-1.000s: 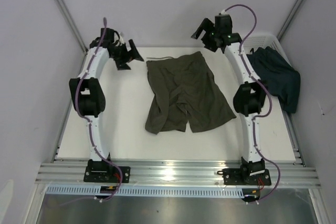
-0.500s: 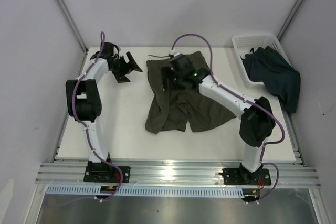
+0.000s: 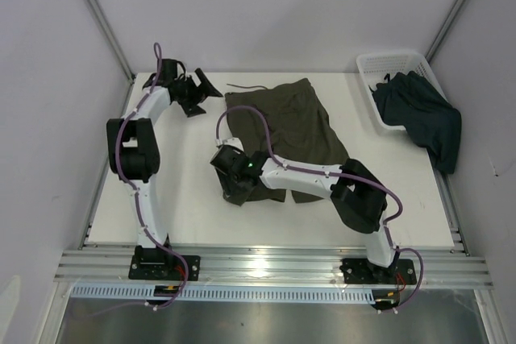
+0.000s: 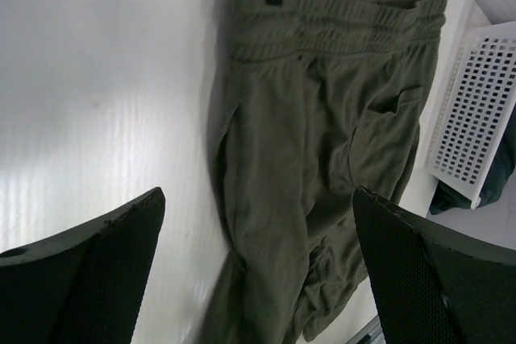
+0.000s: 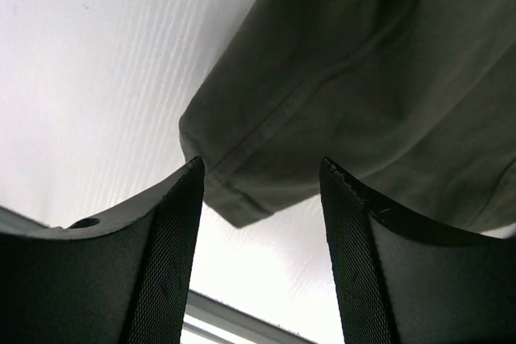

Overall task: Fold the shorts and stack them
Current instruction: Flatten the shorts out

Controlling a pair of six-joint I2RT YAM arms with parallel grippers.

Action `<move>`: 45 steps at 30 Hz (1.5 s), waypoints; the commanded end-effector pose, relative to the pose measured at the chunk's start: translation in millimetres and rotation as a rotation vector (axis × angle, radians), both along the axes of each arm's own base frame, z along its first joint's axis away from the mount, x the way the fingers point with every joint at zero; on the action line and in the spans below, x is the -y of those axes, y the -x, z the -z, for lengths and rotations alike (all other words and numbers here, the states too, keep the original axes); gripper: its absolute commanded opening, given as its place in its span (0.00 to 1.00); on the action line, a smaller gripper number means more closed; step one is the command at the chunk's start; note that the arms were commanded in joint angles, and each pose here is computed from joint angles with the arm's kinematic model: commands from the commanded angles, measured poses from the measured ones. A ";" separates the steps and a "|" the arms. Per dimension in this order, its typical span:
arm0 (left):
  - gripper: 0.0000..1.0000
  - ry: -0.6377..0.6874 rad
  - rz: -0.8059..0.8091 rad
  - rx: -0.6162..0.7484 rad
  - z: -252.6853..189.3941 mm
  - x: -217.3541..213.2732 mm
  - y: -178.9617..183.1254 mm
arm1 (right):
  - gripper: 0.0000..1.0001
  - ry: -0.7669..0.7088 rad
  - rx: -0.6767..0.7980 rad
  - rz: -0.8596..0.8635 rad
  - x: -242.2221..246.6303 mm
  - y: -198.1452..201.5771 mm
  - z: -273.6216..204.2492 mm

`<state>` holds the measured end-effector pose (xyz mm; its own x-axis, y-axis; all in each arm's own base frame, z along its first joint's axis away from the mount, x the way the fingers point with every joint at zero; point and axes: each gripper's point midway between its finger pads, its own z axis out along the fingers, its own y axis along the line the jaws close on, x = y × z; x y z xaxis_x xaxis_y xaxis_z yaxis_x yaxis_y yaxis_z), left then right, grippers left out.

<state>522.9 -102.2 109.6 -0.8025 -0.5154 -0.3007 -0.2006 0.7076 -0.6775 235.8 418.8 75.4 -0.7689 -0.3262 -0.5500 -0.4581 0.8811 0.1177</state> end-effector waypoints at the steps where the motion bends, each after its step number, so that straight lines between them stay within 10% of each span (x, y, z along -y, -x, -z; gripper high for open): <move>1: 0.99 0.055 0.046 0.052 -16.0 31.6 -21.5 | 0.60 0.014 0.006 0.059 -2.6 -3.3 16.4; 9: 0.99 0.090 0.094 0.046 0.1 59.6 -37.3 | 0.44 0.040 -0.050 0.034 -14.2 4.6 51.1; 14: 0.99 0.073 0.133 0.034 11.2 70.4 -30.3 | 0.00 0.062 -0.021 -0.007 -8.5 21.3 50.5; 33: 0.95 -0.007 0.136 0.016 30.4 62.1 36.0 | 0.00 0.192 0.160 -0.296 65.0 111.4 -3.0; 45: 0.74 -0.019 0.116 0.003 40.6 49.6 59.3 | 0.00 0.206 0.145 -0.298 63.8 118.6 9.7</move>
